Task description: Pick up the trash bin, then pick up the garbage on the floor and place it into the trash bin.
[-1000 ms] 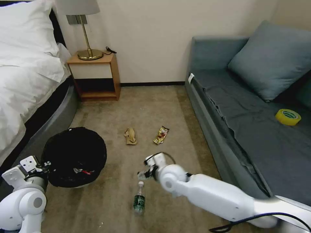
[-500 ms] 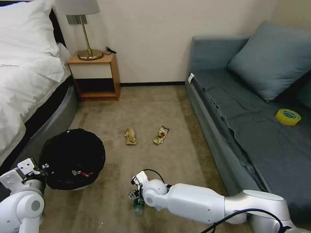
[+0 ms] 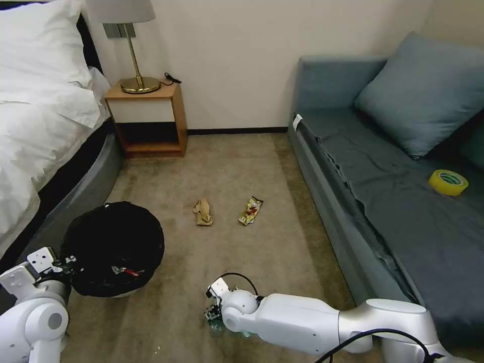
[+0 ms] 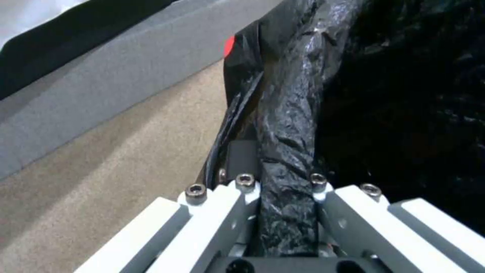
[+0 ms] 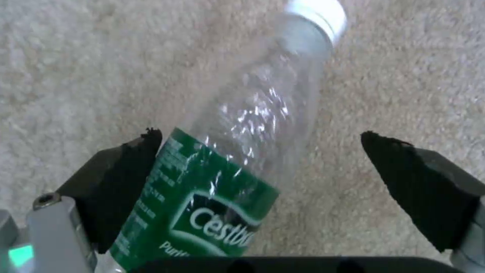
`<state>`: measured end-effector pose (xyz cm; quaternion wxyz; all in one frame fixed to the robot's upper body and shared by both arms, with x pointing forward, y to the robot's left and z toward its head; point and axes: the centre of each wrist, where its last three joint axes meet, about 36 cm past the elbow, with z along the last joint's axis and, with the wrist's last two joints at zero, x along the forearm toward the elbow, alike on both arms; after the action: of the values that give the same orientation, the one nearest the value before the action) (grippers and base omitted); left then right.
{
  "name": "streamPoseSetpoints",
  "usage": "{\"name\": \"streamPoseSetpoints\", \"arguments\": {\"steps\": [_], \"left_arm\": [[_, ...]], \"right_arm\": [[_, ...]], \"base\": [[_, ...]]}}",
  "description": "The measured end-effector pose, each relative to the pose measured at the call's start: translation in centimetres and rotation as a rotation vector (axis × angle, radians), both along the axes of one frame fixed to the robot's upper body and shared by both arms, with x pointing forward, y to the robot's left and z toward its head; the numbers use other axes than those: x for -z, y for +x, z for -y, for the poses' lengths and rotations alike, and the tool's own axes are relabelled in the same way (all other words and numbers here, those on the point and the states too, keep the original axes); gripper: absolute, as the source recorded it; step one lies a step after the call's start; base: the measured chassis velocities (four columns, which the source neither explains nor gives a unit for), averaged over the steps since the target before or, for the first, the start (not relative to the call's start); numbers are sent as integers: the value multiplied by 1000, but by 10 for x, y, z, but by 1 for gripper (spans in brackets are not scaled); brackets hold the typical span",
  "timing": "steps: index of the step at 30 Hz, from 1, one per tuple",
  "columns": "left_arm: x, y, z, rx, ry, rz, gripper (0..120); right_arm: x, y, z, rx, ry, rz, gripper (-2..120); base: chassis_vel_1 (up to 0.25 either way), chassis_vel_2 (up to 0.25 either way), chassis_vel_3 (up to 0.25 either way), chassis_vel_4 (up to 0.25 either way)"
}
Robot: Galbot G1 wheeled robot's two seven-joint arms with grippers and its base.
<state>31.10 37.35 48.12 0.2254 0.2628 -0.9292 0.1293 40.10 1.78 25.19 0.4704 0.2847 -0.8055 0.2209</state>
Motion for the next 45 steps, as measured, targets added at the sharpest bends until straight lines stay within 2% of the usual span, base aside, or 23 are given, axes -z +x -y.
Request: {"name": "streamPoseSetpoints", "arguments": {"steps": [6, 11, 15, 16, 19, 20, 24, 30, 32, 35, 39, 40, 42, 43, 44, 45], "left_arm": [[1, 0, 0, -1, 1, -2, 2], [1, 0, 0, -1, 2, -3, 2], [1, 0, 1, 0, 2, -4, 2], [1, 0, 1, 0, 2, -4, 2], [2, 0, 2, 2, 1, -5, 2], [2, 0, 2, 2, 1, -5, 2], [2, 0, 2, 3, 2, -7, 2], [2, 0, 2, 4, 4, -9, 2], [2, -1, 2, 4, 6, -9, 2], [2, -1, 2, 4, 6, -10, 2], [3, 0, 3, 11, 6, -15, 2], [3, 0, 3, 11, 6, -15, 2], [4, 0, 4, 16, 8, -20, 2], [5, 0, 5, 20, 8, -22, 2], [5, 0, 5, 20, 8, -22, 2], [6, 0, 6, 24, 6, -25, 2]], "right_arm": [[3, -1, 0, -5, -1, 8, 100], [5, -3, 1, -14, 1, 18, 89], [9, -4, 4, -26, -4, 29, 69], [9, -4, 4, -26, -4, 29, 69], [11, -4, 6, -31, -4, 39, 56], [11, -4, 6, -31, -4, 39, 56], [10, -3, 8, -31, 5, 53, 39], [-1, -3, 12, -29, 39, 69, 25], [-14, -1, 16, -26, 67, 86, 20], [-34, 9, 25, -7, 101, 116, 19], [-81, 42, 56, 75, 161, 205, 19], [-81, 42, 56, 75, 161, 205, 19], [-122, 59, 76, 116, 220, 274, 19], [-147, 64, 81, 123, 262, 309, 19], [-147, 64, 81, 123, 262, 309, 19], [-174, 68, 83, 125, 315, 342, 19]], "base": [[0, 0, 0, 0], [0, 0, 0, 0], [0, 0, 0, 0], [0, 0, 0, 0], [0, 0, 0, 0], [0, 0, 0, 0], [0, 0, 0, 0], [0, 0, 0, 0], [0, 0, 0, 0], [0, 0, 0, 0], [0, 0, 0, 0], [0, 0, 0, 0], [0, 0, 0, 0], [0, 0, 0, 0], [0, 0, 0, 0], [0, 0, 0, 0]]}}
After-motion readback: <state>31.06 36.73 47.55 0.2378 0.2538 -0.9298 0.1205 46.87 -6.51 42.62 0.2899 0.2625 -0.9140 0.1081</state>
